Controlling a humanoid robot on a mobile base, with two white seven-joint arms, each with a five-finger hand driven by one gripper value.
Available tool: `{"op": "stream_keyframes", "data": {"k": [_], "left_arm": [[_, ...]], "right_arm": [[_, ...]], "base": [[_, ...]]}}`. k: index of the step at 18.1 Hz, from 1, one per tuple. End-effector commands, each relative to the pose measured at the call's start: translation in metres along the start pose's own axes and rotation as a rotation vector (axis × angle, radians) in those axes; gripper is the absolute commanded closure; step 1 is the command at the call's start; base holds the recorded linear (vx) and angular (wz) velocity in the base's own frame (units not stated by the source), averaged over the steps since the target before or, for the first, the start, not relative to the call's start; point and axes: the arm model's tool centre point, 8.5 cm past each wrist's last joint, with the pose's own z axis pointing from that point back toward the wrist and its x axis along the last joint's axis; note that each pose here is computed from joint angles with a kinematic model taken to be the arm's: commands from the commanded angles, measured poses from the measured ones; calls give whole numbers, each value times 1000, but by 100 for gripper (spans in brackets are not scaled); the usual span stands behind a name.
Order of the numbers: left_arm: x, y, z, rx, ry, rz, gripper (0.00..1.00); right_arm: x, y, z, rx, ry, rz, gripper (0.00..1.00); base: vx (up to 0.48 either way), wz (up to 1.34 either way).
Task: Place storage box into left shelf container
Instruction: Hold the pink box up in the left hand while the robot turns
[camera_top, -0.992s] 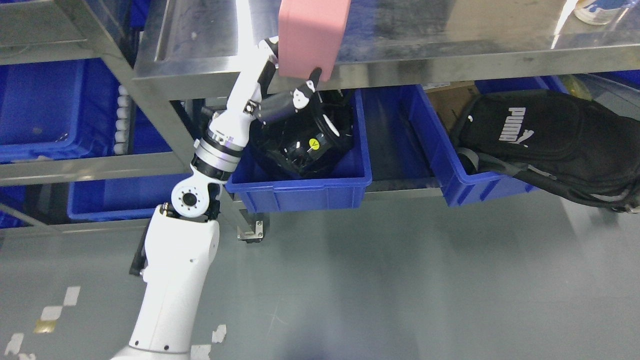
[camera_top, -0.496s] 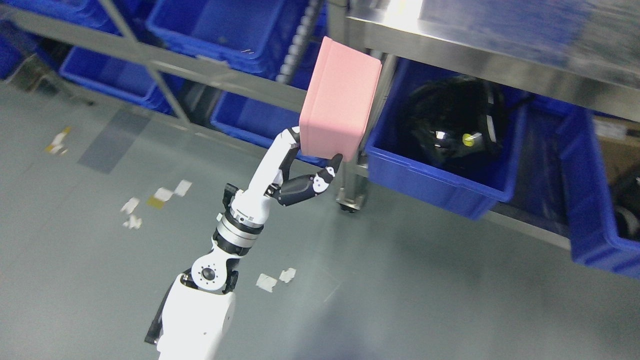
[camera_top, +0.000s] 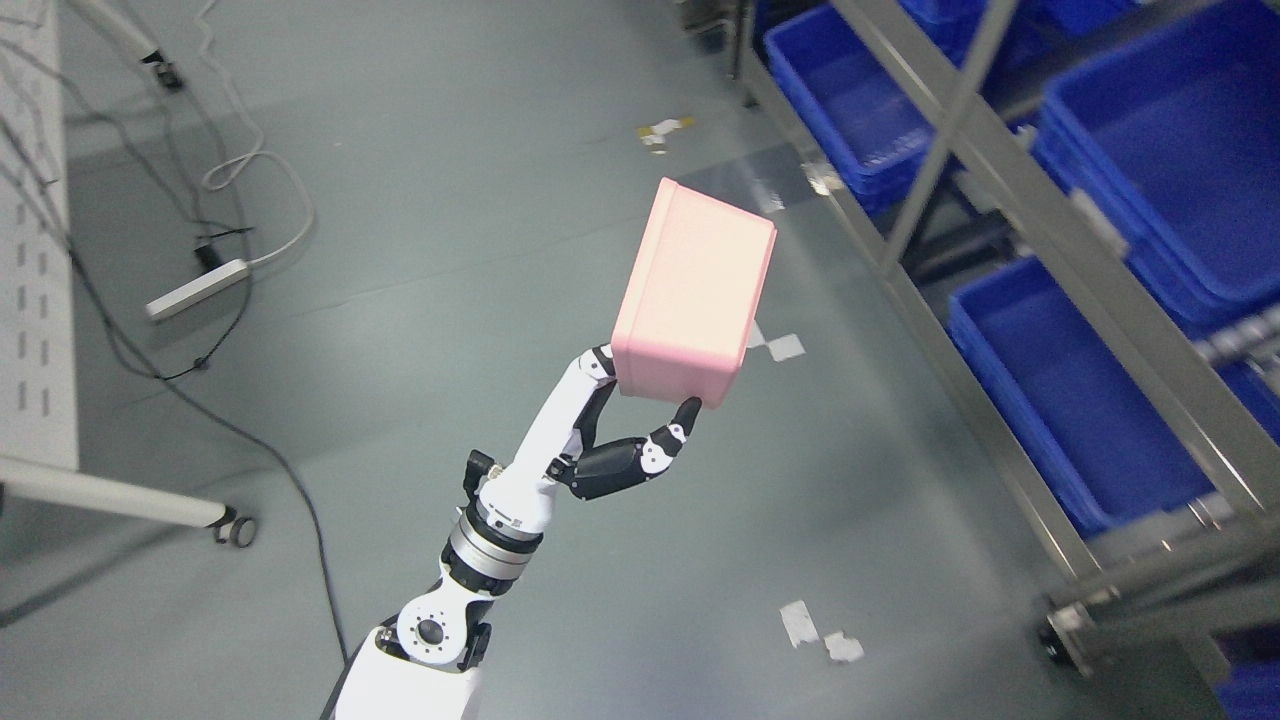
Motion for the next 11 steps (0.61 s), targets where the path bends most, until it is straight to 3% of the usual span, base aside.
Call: {"op": "stream_keyframes", "data": {"k": [1, 5, 11], "left_arm": [[7, 4, 8, 3, -2, -16, 96], [6, 4, 9, 6, 1, -16, 96], [6, 6, 10, 10, 4, -19, 95]], "right_arm": [[9, -11, 0, -18, -22, -20, 0], [9, -11, 0, -19, -22, -20, 0], [8, -11, 0, -18, -21, -20, 0]], "base": [[370, 1080], [398, 728], [457, 258]]}}
